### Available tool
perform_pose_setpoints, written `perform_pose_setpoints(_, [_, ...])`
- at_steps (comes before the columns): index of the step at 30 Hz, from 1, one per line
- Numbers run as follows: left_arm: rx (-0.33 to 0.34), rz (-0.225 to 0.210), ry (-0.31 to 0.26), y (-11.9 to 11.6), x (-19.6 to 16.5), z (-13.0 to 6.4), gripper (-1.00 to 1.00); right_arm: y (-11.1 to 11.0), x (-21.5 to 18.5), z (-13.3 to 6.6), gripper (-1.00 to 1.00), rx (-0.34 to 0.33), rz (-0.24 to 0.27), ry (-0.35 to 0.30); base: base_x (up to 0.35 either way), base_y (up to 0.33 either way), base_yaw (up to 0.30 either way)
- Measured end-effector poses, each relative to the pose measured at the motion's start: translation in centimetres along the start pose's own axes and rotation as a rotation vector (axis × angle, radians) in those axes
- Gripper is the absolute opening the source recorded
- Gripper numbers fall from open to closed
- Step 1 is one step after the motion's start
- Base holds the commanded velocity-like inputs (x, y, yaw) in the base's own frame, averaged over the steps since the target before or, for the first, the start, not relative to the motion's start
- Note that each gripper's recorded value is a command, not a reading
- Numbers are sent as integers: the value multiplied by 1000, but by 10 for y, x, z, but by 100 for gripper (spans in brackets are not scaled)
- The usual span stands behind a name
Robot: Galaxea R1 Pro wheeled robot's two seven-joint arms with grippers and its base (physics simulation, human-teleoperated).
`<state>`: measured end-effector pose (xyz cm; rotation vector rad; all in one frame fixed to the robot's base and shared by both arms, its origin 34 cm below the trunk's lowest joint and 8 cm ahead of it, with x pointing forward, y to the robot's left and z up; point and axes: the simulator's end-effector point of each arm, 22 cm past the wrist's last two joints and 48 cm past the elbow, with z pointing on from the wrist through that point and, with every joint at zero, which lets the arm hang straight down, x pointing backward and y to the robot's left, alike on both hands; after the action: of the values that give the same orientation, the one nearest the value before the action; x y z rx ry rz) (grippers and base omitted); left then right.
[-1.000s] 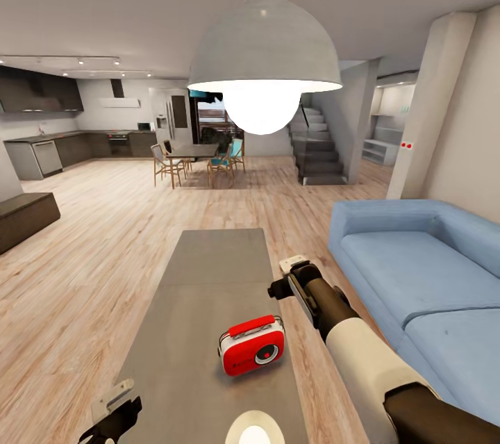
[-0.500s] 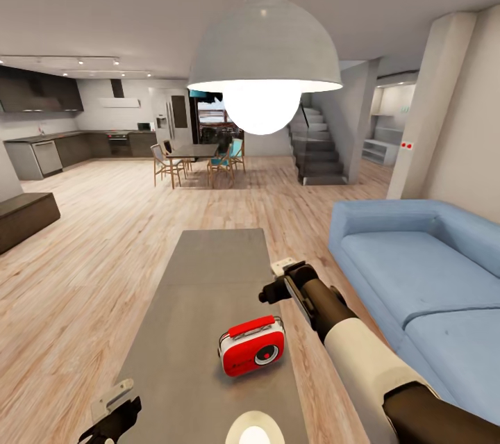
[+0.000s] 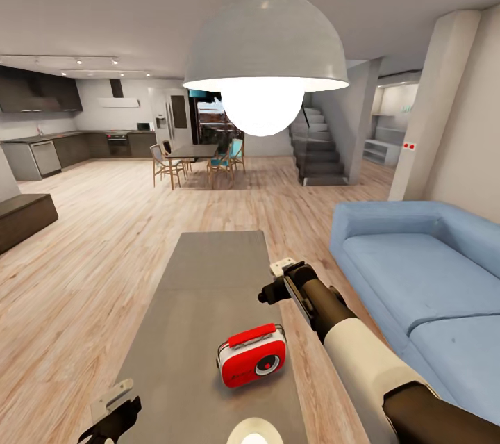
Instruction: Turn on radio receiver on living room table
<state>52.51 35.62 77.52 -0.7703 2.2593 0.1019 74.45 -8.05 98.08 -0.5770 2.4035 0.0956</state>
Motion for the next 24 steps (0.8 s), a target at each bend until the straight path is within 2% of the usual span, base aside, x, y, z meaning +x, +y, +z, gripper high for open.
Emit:
perform_pose_setpoints(13, [0, 0, 0, 0, 0, 0, 100, -2, -4, -2, 100, 6, 0, -12, 1, 0, 0])
perform_pose_setpoints(15, [0, 0, 0, 0, 0, 0, 100, -14, -4, -4, 100, 28, 3, -16, 0, 0, 0])
perform_pose_setpoints(18, [1, 0, 1, 0, 0, 0, 100, -45, -1, -8, 100, 79, 8, -23, 0, 0, 0])
perform_pose_setpoints(21, [0, 0, 1, 0, 0, 0, 100, -61, -1, -12, 100, 104, 12, -30, 0, 0, 0])
perform_pose_setpoints(24, [1, -1, 1, -1, 1, 0, 100, -67, -1, -13, 100, 112, 13, -32, 0, 0, 0])
